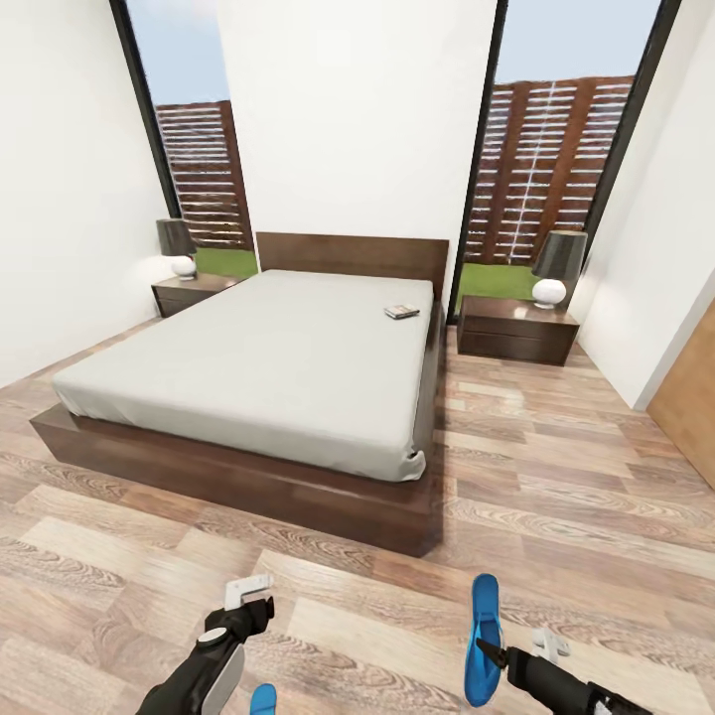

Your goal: In the bedroom, move the book from the bed onto either nightstand, and place the two sandals side by side next to the bed.

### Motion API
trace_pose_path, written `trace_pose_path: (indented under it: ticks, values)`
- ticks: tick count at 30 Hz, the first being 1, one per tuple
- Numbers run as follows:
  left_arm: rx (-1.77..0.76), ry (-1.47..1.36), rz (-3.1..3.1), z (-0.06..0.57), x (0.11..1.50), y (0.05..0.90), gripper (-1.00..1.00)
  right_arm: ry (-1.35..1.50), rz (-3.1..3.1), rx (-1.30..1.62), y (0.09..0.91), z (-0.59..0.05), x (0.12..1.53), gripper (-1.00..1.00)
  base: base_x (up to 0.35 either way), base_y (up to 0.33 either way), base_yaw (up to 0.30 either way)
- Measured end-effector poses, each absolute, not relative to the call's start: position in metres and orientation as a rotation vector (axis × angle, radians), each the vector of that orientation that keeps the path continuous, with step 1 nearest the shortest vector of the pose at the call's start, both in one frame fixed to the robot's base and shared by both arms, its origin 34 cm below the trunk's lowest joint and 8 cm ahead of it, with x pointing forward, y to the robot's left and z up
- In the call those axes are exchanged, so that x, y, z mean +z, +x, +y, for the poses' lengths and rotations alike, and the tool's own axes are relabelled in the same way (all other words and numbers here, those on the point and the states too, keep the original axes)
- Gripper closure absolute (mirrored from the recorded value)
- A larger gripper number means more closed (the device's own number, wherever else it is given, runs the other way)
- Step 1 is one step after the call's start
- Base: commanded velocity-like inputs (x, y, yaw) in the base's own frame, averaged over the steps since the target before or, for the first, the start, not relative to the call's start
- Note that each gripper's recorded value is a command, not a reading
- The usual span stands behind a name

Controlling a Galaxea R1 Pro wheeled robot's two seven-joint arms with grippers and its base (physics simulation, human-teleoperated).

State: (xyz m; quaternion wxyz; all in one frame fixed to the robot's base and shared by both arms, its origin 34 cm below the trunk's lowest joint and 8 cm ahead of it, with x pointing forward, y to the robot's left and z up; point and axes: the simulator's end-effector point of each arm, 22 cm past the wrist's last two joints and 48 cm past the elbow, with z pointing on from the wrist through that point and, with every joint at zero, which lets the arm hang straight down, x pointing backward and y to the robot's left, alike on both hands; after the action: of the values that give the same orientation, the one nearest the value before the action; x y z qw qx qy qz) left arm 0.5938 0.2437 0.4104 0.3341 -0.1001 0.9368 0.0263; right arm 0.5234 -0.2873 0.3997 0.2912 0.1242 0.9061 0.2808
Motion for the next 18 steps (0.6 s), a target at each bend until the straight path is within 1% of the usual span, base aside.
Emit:
trace_pose_path:
  ticks: [3,7,10,14,18]
  values:
    - [0.068,-0.260,2.447,0.243,0.404,0.592,-1.00,0.336,2.419,0.715,0.556,-0.315,0.418,1.00,0.000,0.000,0.000]
    - [0.066,-0.259,2.450,0.242,0.395,0.590,-1.00,0.576,2.590,0.844,0.549,-0.329,0.432,1.00,0.000,0.000,0.000]
    - [0.066,-0.258,2.452,0.242,0.388,0.588,-1.00,0.653,2.539,0.968,0.558,-0.322,0.448,1.00,0.000,0.000,0.000]
    - [0.064,-0.257,2.453,0.241,0.379,0.586,-1.00,0.707,2.296,1.255,0.585,-0.303,0.492,1.00,0.000,0.000,0.000]
    - [0.061,-0.257,2.455,0.239,0.370,0.583,-1.00,0.736,2.163,1.377,0.596,-0.299,0.509,1.00,0.000,0.000,0.000]
